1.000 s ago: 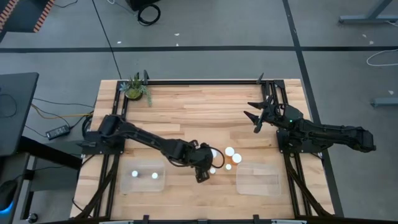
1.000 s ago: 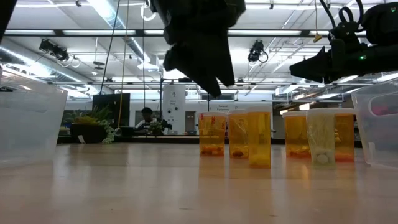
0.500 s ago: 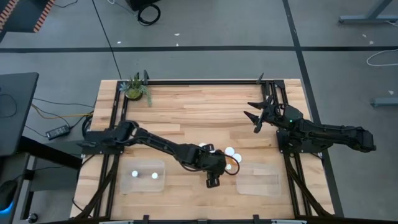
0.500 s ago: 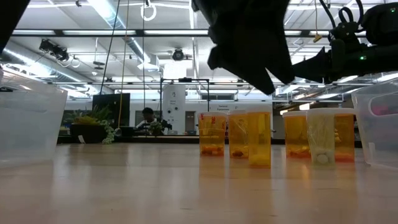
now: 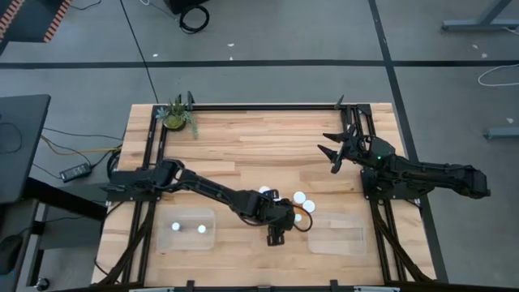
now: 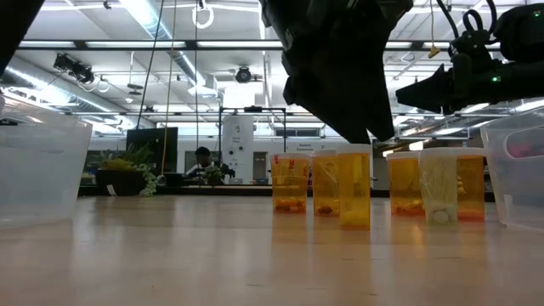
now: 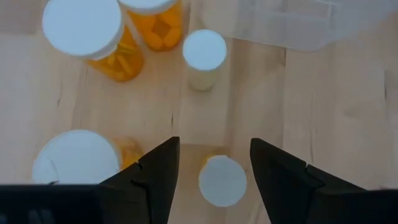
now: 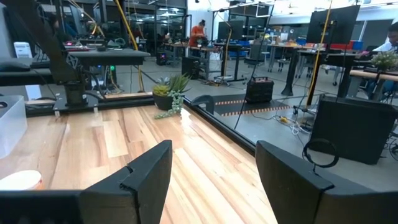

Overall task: Pick and place medicine bottles into bin by pill shape (circle, oval)
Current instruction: Put the small orange pill bottle into the left transparent bin

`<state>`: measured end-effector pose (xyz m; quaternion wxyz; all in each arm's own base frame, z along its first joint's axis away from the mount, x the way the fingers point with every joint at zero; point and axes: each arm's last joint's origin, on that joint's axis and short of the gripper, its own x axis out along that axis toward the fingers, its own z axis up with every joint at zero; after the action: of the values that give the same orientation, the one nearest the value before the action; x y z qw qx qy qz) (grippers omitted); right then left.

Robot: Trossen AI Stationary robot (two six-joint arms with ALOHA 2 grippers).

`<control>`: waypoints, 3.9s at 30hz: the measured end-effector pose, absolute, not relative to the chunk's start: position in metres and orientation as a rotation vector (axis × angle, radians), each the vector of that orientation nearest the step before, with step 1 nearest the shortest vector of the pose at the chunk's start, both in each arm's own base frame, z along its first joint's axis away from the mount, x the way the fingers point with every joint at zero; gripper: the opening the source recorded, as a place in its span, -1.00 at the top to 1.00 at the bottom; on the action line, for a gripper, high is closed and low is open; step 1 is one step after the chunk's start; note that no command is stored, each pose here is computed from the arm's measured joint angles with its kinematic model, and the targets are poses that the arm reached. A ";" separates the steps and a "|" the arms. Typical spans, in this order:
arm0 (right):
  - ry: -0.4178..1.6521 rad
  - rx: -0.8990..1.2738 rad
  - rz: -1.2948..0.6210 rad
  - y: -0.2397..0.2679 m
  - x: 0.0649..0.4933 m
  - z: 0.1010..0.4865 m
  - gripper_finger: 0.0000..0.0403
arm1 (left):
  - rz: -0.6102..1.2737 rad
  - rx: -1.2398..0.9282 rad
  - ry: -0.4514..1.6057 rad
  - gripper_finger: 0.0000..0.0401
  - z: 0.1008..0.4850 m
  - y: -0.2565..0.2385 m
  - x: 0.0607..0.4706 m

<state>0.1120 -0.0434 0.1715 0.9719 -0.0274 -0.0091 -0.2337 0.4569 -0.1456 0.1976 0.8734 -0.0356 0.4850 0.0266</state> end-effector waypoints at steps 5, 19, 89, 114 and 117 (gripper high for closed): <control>-0.018 -0.055 -0.472 -0.043 0.112 0.171 -0.19 | 0.059 -0.094 1.023 -0.02 0.193 -0.149 0.457; -0.019 -0.055 -0.472 -0.043 0.112 0.171 -0.19 | 0.054 -0.074 1.061 0.07 0.181 -0.154 0.456; -0.018 -0.055 -0.472 -0.043 0.112 0.171 -0.19 | 0.487 -0.183 1.456 0.05 0.172 -0.243 0.348; -0.018 -0.055 -0.472 -0.043 0.112 0.171 -0.19 | 0.410 -0.170 1.550 0.07 0.145 -0.234 0.342; -0.019 -0.055 -0.472 -0.043 0.112 0.171 -0.19 | 0.419 -0.184 1.540 0.15 0.145 -0.233 0.343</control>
<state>0.1120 -0.0434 0.1715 0.9719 -0.0274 -0.0092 -0.2338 0.3432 -0.2333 0.1450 0.6944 -0.0824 0.6898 0.1876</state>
